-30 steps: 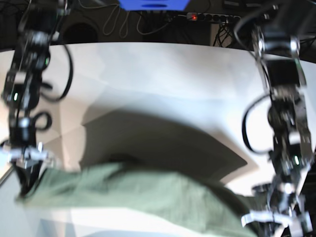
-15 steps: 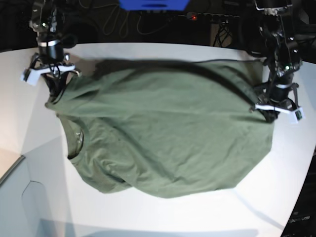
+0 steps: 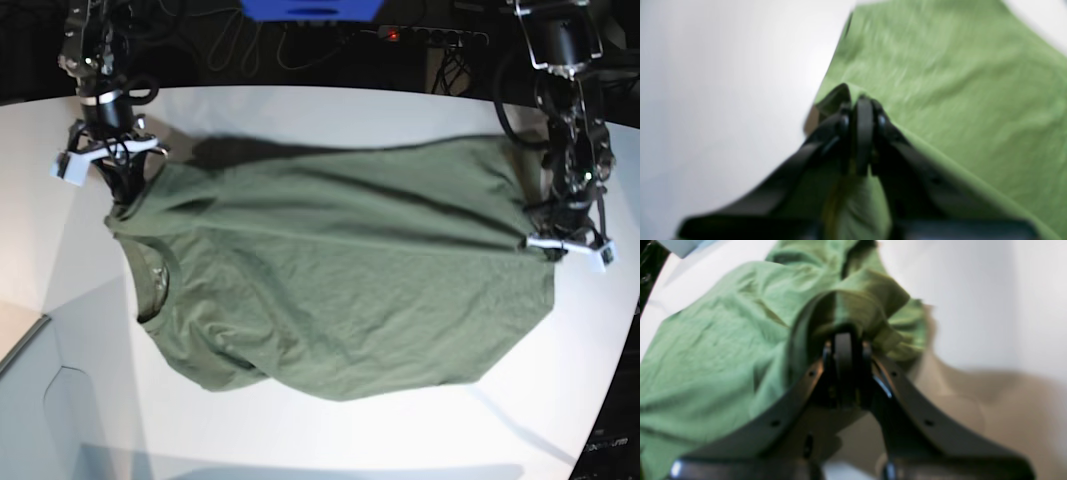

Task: Layout the t-shirt on the table in an organized manner, then fold the t-shirt properly
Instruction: 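Lift the shirt with both grippers and lay it flat on the table, then pull the shirt shoulders apart with both grippers to smooth it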

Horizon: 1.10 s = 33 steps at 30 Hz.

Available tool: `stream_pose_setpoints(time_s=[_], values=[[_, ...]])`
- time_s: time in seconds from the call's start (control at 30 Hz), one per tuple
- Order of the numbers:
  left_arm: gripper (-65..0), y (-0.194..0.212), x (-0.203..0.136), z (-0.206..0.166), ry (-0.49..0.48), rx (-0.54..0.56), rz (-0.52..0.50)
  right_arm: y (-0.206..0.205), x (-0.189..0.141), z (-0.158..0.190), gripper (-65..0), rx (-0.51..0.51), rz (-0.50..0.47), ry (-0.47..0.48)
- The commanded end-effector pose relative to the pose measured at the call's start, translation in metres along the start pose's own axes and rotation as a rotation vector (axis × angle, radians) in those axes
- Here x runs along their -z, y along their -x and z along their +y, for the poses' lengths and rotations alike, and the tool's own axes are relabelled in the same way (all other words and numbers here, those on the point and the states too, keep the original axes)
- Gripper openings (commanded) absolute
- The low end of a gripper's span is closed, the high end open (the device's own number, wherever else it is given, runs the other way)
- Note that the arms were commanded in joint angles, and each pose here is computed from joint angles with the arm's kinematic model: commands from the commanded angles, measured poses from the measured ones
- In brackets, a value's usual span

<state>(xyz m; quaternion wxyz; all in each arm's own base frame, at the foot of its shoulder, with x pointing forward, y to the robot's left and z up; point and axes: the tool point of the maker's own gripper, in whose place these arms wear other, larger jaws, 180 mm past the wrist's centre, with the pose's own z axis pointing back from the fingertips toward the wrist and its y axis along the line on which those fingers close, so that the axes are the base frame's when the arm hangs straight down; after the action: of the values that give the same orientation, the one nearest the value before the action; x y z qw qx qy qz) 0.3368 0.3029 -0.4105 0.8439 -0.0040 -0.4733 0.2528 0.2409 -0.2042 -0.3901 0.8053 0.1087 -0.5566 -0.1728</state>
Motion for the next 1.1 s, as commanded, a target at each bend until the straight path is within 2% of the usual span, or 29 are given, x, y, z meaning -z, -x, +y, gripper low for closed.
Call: stream_pose_setpoints(time_s=[0.0,0.1,0.17,0.3,0.4,0.5,0.6,0.8,1.0,1.07], values=[[-57.3,-0.016,0.002,-0.001,0.008,0.014,-0.018,-0.011,0.001,0.005,-65.0,-0.005,-0.032,-0.028],[-42.9,-0.019,-0.002,-0.003,0.016,0.014,0.045,-0.004,0.003,0.007,-65.0,-0.005,0.006,-0.034],[-33.4,-0.028,-0.009,0.005,-0.002,-0.016,0.047,-0.001,0.003,0.009,-65.0,-0.002,0.019,-0.035],[-24.1,-0.028,-0.033,0.038,-0.074,-0.108,0.023,0.004,0.004,0.015,-65.0,0.0,0.037,-0.052],[-22.7,-0.017,-0.058,0.06,-0.126,-0.126,0.014,0.011,0.004,0.024,-65.0,-0.001,0.055,-0.077],[-22.7,0.016,-0.079,0.07,-0.152,-0.105,0.07,0.013,0.003,0.026,-65.0,0.004,0.058,-0.08],[-22.7,0.045,-0.086,0.076,-0.171,-0.118,0.13,0.017,0.003,0.032,-65.0,0.006,0.068,-0.094],[-22.8,0.087,-0.076,0.057,-0.051,-0.059,0.247,0.03,-0.003,0.038,-65.0,0.006,0.103,-0.113],[-22.9,0.099,-0.074,0.058,-0.042,-0.059,0.279,0.036,-0.008,0.036,-65.0,0.006,0.12,-0.107],[-24.8,0.106,-0.074,0.062,-0.047,-0.063,0.299,0.037,-0.01,0.036,-65.0,0.006,0.12,-0.105]])
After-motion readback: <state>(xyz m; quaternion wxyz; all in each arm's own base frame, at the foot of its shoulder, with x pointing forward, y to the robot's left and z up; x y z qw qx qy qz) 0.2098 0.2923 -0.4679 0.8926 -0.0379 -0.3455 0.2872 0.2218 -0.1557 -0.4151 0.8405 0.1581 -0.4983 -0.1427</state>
